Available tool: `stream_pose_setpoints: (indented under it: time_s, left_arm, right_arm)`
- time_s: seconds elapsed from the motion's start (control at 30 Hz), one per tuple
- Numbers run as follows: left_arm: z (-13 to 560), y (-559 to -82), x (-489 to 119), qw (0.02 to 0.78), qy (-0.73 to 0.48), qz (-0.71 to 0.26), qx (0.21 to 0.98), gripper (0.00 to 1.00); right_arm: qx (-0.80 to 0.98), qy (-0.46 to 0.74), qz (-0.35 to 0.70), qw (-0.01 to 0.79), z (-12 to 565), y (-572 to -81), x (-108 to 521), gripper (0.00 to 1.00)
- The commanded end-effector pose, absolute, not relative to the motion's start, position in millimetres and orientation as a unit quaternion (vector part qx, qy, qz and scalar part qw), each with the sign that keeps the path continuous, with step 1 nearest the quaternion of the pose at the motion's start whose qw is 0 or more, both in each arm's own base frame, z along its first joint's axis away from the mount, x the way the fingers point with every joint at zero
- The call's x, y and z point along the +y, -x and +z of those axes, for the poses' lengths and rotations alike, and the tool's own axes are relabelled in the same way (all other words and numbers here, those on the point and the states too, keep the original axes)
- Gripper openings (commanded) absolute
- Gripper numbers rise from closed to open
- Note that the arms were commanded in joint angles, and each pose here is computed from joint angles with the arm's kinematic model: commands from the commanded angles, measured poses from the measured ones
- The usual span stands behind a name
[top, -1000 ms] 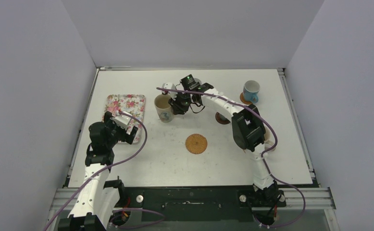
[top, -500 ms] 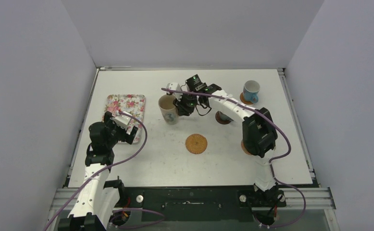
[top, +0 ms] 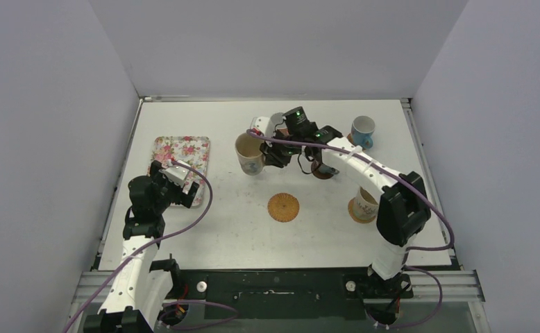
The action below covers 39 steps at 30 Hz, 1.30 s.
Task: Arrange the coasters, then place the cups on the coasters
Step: Pick up the cup from the tray, then place the cup on the coaster.
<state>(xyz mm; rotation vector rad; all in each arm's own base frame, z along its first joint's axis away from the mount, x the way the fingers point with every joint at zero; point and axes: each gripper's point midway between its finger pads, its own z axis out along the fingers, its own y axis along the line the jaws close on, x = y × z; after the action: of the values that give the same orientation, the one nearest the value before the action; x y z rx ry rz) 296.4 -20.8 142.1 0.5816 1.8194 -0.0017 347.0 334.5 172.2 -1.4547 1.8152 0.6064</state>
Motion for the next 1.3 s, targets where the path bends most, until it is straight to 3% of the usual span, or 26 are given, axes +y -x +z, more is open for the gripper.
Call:
stream_pose_setpoints:
  time_s: [0.0,0.67,1.27]
  left_arm:
    - [151,-299,-26,0.594,-0.260,-0.005,0.761,0.97]
    - [154,-298,-26,0.597,-0.260,-0.002,0.759,0.97]
    - [153,-298,-26,0.597,-0.260,-0.002,0.759,0.97]
  right_arm:
    - [0.629,0.566,0.236,0.479,262,-338,332,0.00]
    - [0.595,0.606,0.183,0.495,234,-249,250,0.00]
    - [0.604,0.609,0.205,0.472,193,-254,237,0.00]
